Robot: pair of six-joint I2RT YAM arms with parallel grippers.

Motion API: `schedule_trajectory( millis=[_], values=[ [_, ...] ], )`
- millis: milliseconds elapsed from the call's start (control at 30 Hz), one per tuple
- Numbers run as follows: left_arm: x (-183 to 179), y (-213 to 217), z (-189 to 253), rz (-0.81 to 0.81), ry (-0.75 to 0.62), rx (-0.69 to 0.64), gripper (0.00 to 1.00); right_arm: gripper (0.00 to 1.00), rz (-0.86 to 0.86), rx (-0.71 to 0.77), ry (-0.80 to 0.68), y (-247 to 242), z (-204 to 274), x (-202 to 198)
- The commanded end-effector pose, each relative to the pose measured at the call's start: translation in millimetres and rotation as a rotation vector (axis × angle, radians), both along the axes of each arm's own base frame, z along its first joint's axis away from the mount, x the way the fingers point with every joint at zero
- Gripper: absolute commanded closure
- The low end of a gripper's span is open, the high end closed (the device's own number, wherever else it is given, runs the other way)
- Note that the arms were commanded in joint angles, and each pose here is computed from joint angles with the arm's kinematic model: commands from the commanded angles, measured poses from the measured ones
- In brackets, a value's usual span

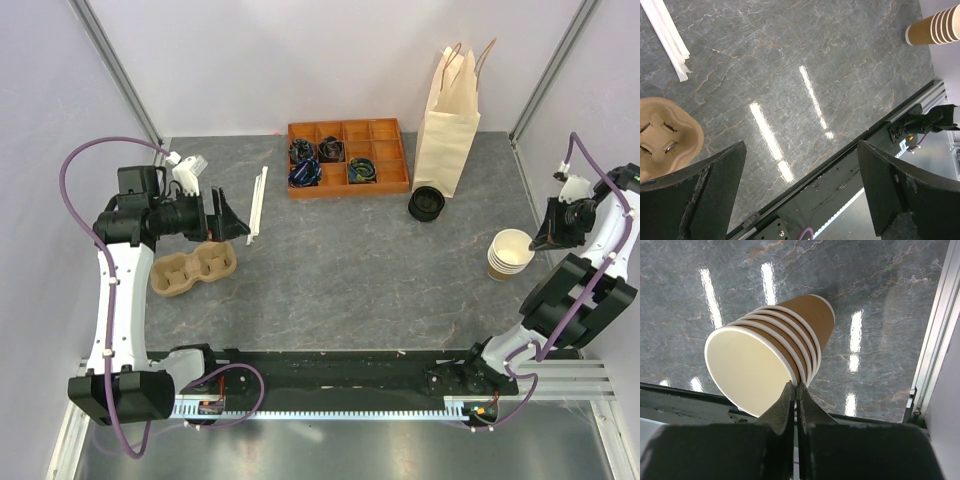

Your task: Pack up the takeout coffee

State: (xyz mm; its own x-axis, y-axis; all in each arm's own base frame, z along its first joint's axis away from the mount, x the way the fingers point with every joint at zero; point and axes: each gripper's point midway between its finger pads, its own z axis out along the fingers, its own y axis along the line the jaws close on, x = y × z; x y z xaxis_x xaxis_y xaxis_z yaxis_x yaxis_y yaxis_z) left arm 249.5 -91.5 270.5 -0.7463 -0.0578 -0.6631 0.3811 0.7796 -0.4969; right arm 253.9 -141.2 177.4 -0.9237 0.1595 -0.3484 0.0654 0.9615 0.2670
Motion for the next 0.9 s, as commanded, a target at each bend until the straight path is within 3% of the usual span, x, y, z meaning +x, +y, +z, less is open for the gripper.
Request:
schedule_trajectory(
  millis=[0,300,467,533,633,867],
  values=[
    [3,-7,19,-0.024,-0.049,-0.048,0.00,1.00,-0.029,0.108,0.031,20,12,-11],
    [-8,-46,61,-0.223,-0.246,-0.170,0.00,1.00,-0.025,0.193,0.014,29,8,-3],
    [-6,-116,74,-0.398,-0.218,-0.254,0.03,1.00,-0.017,0.249,0.027,38,0,-4],
    [4,-145,73,-0.455,-0.176,-0.276,0.12,1.00,-0.010,0.269,0.031,43,-3,-6],
    [2,-191,79,-0.541,-0.201,-0.248,0.18,1.00,0.003,0.273,0.032,45,-5,-7],
    [-5,-315,58,-0.638,-0.167,-0.278,0.21,1.00,0.039,0.283,0.048,53,-8,-4]
  ],
)
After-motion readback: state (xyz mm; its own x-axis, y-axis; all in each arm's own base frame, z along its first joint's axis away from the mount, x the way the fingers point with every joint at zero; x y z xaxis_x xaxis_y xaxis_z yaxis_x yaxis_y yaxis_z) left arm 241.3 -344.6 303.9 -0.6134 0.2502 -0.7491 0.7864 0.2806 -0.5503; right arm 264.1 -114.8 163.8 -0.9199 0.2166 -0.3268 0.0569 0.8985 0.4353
